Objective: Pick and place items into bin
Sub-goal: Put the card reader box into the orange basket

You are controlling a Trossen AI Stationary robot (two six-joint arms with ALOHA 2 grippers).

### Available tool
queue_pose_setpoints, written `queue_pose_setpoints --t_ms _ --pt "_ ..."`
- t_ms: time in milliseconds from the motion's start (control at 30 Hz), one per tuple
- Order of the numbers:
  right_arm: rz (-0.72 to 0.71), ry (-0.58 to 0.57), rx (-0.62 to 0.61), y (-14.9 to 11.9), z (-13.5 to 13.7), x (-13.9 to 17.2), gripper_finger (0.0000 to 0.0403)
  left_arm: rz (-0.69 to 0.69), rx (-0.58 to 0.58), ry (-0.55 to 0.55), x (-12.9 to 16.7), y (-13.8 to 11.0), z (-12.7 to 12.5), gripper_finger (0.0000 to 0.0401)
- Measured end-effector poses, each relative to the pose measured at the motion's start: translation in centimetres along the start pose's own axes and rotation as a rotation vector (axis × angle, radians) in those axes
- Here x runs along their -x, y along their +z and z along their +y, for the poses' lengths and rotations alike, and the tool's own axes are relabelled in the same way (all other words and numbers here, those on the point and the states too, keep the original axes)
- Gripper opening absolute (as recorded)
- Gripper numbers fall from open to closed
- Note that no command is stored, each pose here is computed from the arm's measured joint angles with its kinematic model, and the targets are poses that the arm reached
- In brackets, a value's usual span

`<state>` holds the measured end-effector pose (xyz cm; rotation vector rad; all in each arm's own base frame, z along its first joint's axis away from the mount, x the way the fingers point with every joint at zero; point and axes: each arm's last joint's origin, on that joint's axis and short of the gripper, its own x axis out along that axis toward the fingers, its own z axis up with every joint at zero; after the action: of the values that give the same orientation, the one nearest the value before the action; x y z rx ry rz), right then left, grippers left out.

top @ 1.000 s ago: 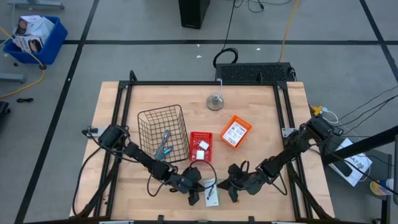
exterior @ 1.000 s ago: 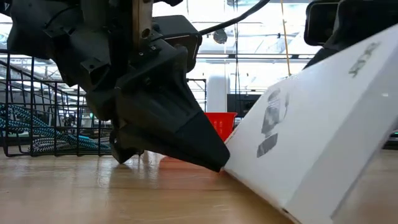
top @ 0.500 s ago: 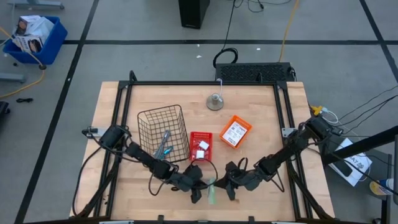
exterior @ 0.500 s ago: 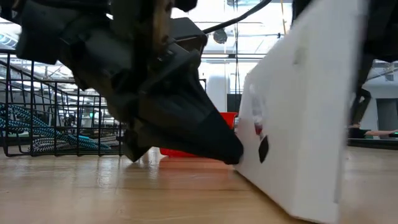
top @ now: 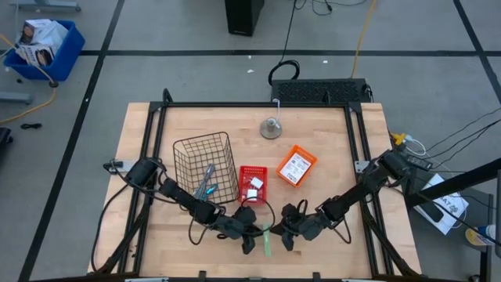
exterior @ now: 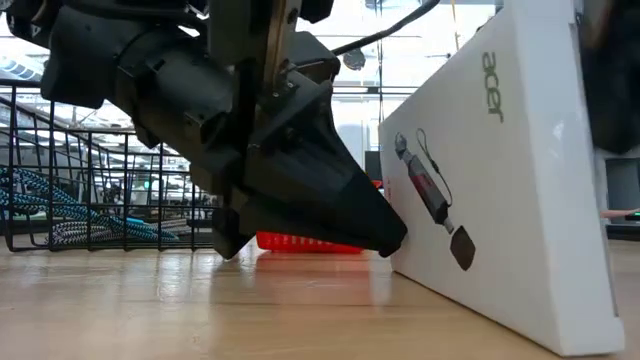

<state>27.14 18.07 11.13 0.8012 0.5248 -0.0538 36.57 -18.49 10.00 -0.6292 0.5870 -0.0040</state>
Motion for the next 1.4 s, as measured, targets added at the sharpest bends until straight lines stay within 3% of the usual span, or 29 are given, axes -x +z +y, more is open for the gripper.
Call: queue_pose_setpoints --t_ms 467,733,1400 --pt "0.013 0.030 -0.001 -0.4 -0.1 -0.3 0.0000 0.008 -0.003 -0.015 0.1 -0.2 -0.3 0.0030" --pt "0.003 0.017 0.009 -0.4 -0.2 -0.3 0.0000 -0.018 0.027 -0.123 0.2 0.4 -1.1 0.0031" --pt "0.011 0.004 0.004 -0.5 -0.3 -0.3 0.0000 -0.055 0.021 -0.158 0.3 0.8 -1.5 0.0031"
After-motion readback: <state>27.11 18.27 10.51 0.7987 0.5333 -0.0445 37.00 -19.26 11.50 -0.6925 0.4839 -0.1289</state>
